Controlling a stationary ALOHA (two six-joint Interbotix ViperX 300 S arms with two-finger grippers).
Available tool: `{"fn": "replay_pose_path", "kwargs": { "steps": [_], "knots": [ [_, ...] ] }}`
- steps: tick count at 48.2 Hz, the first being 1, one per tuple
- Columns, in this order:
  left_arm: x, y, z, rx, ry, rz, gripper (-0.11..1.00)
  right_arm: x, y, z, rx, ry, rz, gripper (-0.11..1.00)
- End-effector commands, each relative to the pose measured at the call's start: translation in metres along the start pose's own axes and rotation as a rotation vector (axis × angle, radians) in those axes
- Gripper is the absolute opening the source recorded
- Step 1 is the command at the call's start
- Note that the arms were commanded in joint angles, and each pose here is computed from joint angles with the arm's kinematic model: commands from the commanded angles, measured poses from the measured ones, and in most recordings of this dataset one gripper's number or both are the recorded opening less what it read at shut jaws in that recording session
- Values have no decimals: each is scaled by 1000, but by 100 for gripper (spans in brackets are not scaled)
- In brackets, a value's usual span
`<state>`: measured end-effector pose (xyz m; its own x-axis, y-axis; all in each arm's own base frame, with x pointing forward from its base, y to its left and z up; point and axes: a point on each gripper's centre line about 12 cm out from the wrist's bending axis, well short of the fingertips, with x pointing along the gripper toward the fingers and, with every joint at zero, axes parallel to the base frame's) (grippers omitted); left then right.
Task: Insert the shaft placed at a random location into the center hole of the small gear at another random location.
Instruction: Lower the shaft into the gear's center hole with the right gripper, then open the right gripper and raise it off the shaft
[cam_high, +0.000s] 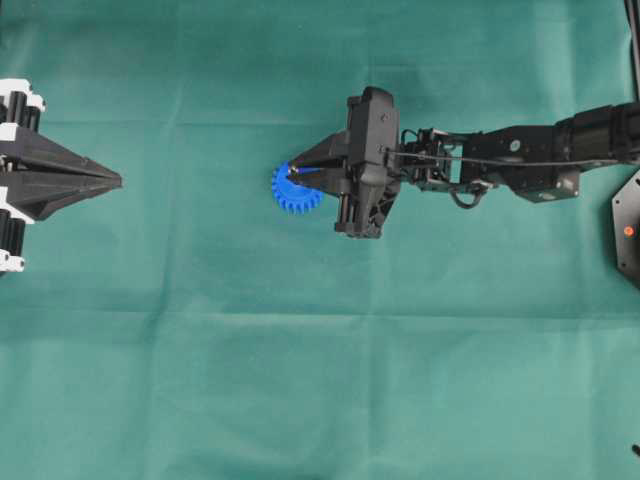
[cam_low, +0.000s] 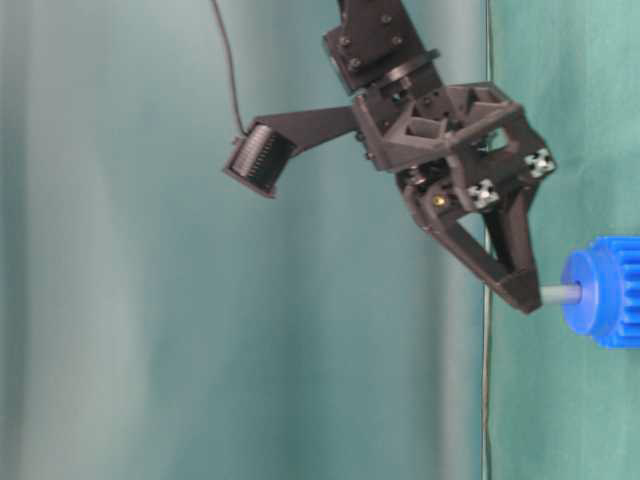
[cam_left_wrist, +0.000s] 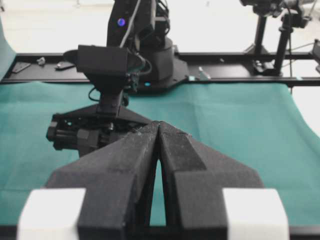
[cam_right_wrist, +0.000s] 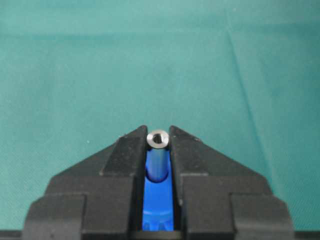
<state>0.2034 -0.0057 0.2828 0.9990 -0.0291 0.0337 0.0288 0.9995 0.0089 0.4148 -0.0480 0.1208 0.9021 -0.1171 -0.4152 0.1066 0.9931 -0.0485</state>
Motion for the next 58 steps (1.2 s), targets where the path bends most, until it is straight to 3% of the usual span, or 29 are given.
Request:
{"fn": "replay_pose_path", "kwargs": {
  "steps": [1, 46, 50, 58],
  "knots": [
    [3, 0, 9, 1, -26, -1, 0, 1, -2, 10, -4, -39, -9, 13],
    [3, 1, 9, 2, -26, 2, 0, 4, -1, -4, 3, 31, -4, 14],
    [3, 1, 9, 2, -26, 2, 0, 4, -1, -3, 3, 28, -5, 29],
    [3, 1, 9, 0, -26, 2, 0, 5, -1, -2, 3, 23, -3, 79]
  ]
}}
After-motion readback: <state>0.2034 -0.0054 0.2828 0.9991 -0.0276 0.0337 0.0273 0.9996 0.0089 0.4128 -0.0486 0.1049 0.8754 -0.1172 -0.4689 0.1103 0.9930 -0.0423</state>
